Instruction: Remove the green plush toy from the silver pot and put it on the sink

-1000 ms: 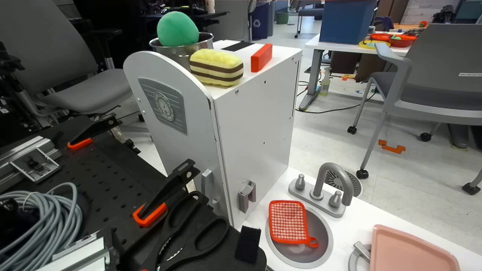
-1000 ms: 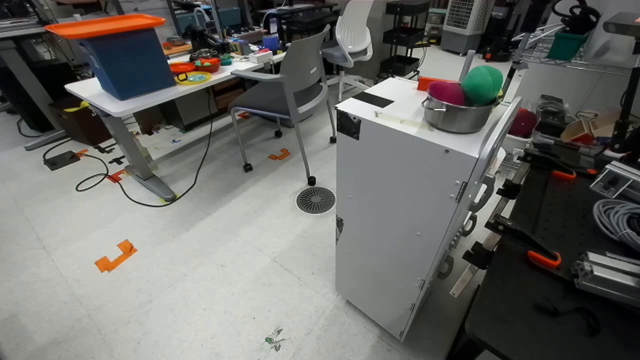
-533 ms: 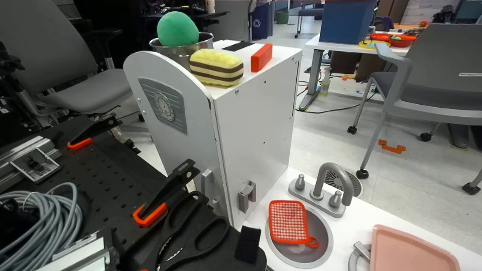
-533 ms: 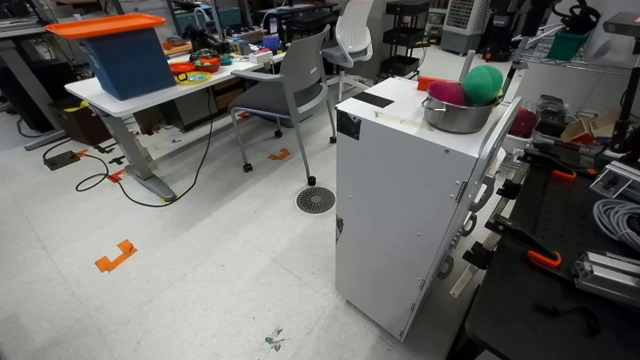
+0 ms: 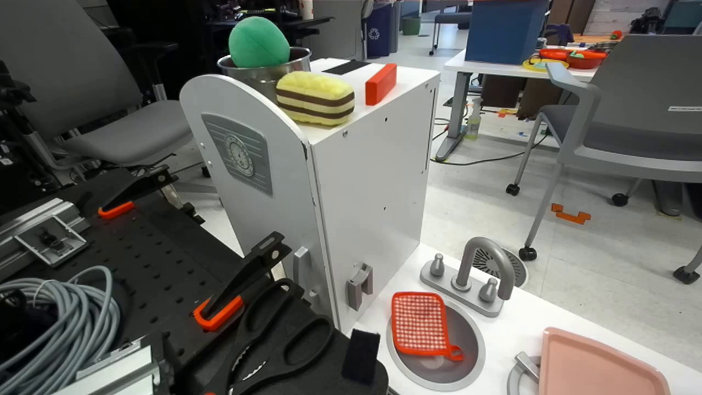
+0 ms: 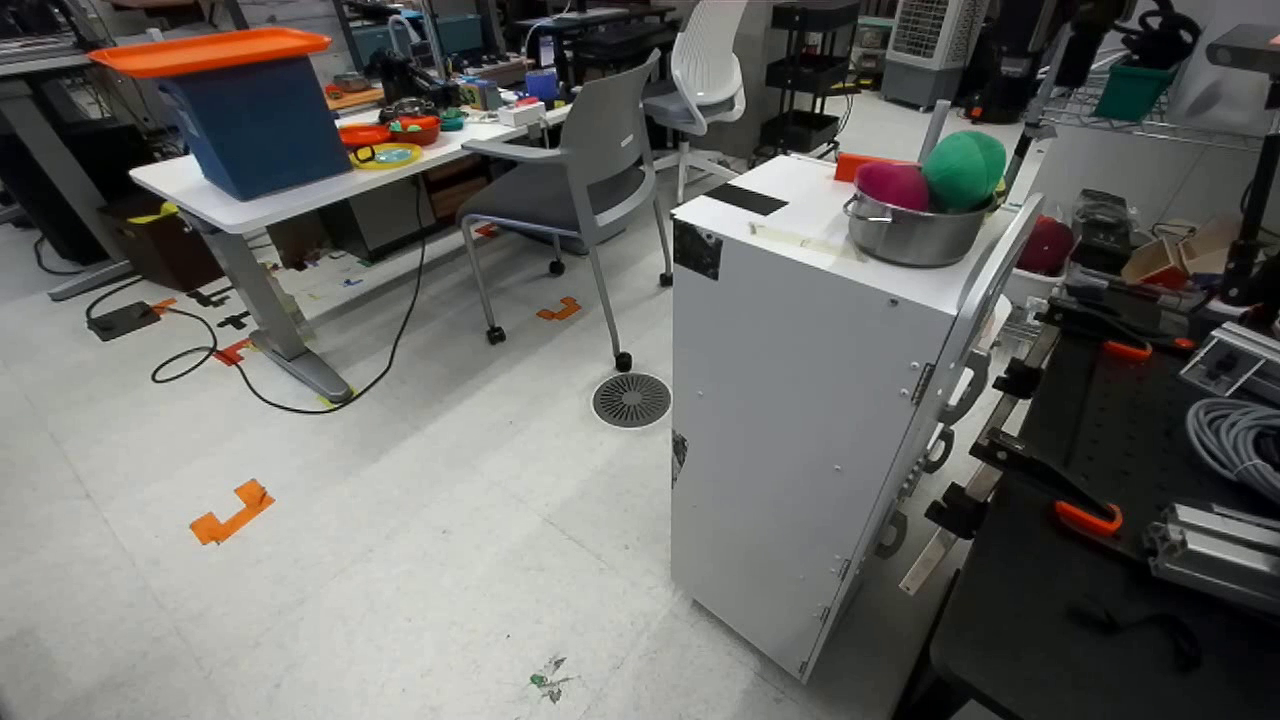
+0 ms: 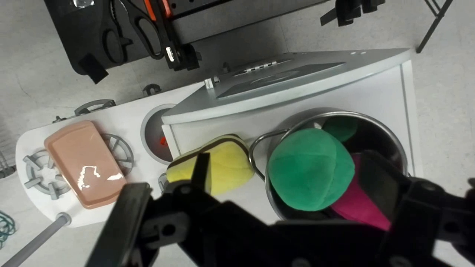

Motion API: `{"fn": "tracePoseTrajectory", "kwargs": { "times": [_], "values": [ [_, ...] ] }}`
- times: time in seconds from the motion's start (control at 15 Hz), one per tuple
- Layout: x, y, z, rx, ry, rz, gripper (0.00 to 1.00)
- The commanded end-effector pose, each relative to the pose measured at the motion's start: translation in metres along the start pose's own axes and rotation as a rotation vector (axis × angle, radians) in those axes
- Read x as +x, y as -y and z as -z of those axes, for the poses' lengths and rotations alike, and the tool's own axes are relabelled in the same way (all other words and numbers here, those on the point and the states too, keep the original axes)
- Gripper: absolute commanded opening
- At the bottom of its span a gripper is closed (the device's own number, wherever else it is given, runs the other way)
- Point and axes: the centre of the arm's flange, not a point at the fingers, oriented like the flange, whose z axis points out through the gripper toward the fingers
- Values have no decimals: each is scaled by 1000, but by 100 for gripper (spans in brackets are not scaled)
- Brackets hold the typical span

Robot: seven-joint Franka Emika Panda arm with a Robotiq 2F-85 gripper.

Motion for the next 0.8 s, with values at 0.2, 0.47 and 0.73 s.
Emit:
{"fn": "tracePoseTrajectory", "kwargs": {
  "times": [0.2, 0.47, 0.73],
  "values": [
    [17, 5, -22, -39, 38, 6, 100],
    [25, 10, -29, -52, 39, -13, 100],
    [34, 18, -29, -51, -15, -33, 100]
  ]
}}
